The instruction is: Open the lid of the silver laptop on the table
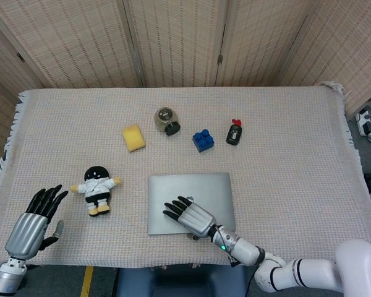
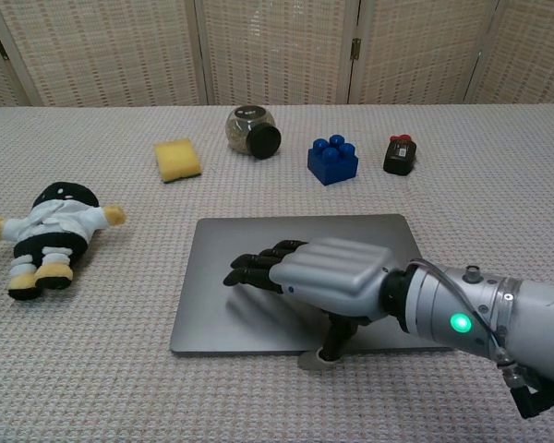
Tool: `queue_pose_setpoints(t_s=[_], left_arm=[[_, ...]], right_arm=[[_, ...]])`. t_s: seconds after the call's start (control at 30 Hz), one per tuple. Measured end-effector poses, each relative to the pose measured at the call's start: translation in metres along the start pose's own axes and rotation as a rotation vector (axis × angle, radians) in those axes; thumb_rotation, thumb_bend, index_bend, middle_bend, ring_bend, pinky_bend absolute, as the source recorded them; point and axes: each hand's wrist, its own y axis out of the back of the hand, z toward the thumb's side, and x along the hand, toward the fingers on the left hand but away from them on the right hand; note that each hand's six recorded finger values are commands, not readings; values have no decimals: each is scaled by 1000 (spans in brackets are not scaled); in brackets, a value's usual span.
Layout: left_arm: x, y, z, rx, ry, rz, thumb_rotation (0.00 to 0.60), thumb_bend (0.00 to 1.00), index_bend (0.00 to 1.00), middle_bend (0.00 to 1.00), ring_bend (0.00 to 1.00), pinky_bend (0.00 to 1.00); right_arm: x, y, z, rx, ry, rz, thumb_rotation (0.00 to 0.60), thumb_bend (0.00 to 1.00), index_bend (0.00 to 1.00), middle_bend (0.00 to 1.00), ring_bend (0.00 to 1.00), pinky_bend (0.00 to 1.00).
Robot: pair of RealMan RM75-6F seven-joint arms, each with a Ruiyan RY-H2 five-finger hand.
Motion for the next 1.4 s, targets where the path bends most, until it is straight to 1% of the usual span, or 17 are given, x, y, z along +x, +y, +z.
queue_pose_setpoints(t_s=[0.3,0.63,0.67,0.8,0.9,1.0,1.07,1.2,1.3,1.4], left_arm=[[1,-3,-4,-3,12,-6,600,622,28,6,0,0],[2,-6,-6,-6,15,-13,600,622,28,6,0,0],[2,-6,-6,-6,15,-13,600,622,28,6,0,0],[2,-7,-6,-8,14,-14,600,621,28,6,0,0],[3,-9,-5,-8,5,-21,600,622,31,6,0,0],[4,-15,-3,-3,-16,-39,600,621,35,6,0,0],[5,-21,1,-1,-44,-59,600,621,38,12,1,0],[9,-35,12,-6,-111,-74,600,622,64,57,35,0],[11,-52,25,-16,-178,-97,600,621,85,74,52,0],[14,-70,37,-20,-239,-126,600,622,88,75,52,0]], right_arm=[[-1,7,-3,32,-10,-7,593,305,0,0,0,0],[-1,9,-8,50,-29,-2,592,308,0,0,0,0],[-2,9,-7,56,-28,-3,591,333,0,0,0,0],[-4,11,-6,89,-25,-14,595,508,0,0,0,0],[-5,12,-4,114,-23,-24,600,569,0,0,0,0],[-6,15,-3,140,-20,-30,600,596,0,0,0,0],[-7,17,-1,163,-20,-37,600,608,0,0,0,0],[-8,23,1,208,-24,-48,600,638,0,0,0,0],[-8,29,3,242,-33,-56,600,647,0,0,0,0],[-9,36,4,268,-47,-59,600,685,0,0,0,0]])
